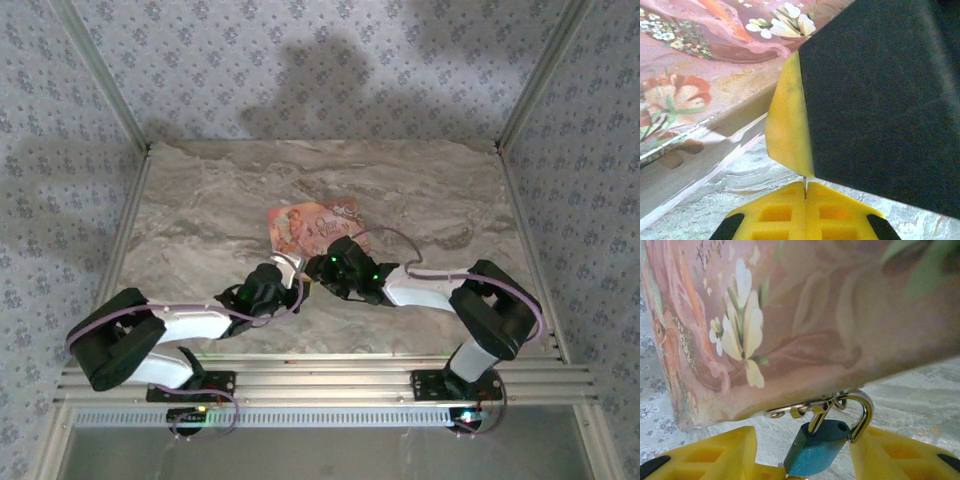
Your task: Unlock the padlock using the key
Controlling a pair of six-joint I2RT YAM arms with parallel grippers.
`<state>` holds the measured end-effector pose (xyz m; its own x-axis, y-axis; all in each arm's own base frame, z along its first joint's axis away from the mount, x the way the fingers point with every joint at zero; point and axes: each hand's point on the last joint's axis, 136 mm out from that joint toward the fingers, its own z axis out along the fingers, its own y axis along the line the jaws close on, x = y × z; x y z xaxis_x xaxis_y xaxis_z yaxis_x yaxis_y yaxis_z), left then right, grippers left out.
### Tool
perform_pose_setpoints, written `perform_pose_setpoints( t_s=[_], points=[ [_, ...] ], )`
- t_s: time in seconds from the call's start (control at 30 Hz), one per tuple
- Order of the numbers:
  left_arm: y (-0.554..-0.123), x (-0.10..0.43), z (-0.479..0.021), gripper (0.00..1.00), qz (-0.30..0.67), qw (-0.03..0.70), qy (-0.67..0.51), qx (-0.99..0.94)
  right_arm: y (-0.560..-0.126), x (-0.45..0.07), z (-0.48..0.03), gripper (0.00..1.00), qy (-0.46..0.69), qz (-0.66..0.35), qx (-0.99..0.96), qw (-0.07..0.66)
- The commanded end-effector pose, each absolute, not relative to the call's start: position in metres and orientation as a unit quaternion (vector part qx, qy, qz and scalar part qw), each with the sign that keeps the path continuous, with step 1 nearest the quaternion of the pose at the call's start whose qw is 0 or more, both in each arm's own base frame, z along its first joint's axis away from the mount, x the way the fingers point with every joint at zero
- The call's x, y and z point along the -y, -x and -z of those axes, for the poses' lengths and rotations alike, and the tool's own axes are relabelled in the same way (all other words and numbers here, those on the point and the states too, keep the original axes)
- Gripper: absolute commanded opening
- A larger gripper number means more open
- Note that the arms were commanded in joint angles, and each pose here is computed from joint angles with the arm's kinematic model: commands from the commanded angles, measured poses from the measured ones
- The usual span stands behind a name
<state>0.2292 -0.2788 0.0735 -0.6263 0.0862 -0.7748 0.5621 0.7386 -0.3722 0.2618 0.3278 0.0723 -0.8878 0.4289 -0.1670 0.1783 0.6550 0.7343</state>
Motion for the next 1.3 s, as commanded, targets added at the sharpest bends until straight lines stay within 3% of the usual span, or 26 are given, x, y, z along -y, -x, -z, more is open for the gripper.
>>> perform_pose_setpoints(
  t_s=[0.0,0.13,0.33,0.43,0.5,0.6,0.67,0.97,1.13,1.27],
  points=[
    [-0.236,0.293,-0.098,0.00,0.347,0.404,-0.176,-0.828,-0.262,-0.317,-0.062,0.50,-0.193,-0.363,-0.897,0.164],
    [-0.237,0.293,-0.098,0.00,0.348,0.401,-0.166,-0.831,-0.261,-0.316,-0.063,0.41,-0.194,-0.364,-0.896,0.165],
    [-0.238,0.295,-0.096,0.00,0.348,0.395,-0.161,-0.835,-0.255,-0.307,-0.062,0.18,-0.187,-0.338,-0.908,0.161],
    [-0.237,0.294,-0.096,0.00,0.348,0.396,-0.162,-0.834,-0.251,-0.301,-0.063,0.13,-0.184,-0.324,-0.914,0.161],
    [-0.238,0.294,-0.097,0.00,0.349,0.398,-0.161,-0.833,-0.249,-0.296,-0.064,0.15,-0.184,-0.319,-0.916,0.159],
    [-0.240,0.295,-0.100,0.00,0.349,0.399,-0.162,-0.833,-0.247,-0.294,-0.069,0.53,-0.182,-0.320,-0.916,0.158],
    [-0.240,0.296,-0.101,0.00,0.350,0.396,-0.161,-0.833,-0.246,-0.289,-0.072,0.63,-0.182,-0.319,-0.916,0.162],
    [-0.244,0.296,-0.103,0.00,0.376,0.367,-0.107,-0.844,-0.247,-0.270,-0.093,0.62,-0.214,-0.359,-0.883,0.211],
    [-0.247,0.290,-0.098,0.00,0.393,0.331,-0.040,-0.857,-0.242,-0.260,-0.102,0.39,-0.171,-0.339,-0.892,0.244],
    [-0.248,0.283,-0.093,0.00,0.392,0.299,0.007,-0.870,-0.241,-0.252,-0.128,0.37,-0.027,-0.264,-0.915,0.303]
  ],
)
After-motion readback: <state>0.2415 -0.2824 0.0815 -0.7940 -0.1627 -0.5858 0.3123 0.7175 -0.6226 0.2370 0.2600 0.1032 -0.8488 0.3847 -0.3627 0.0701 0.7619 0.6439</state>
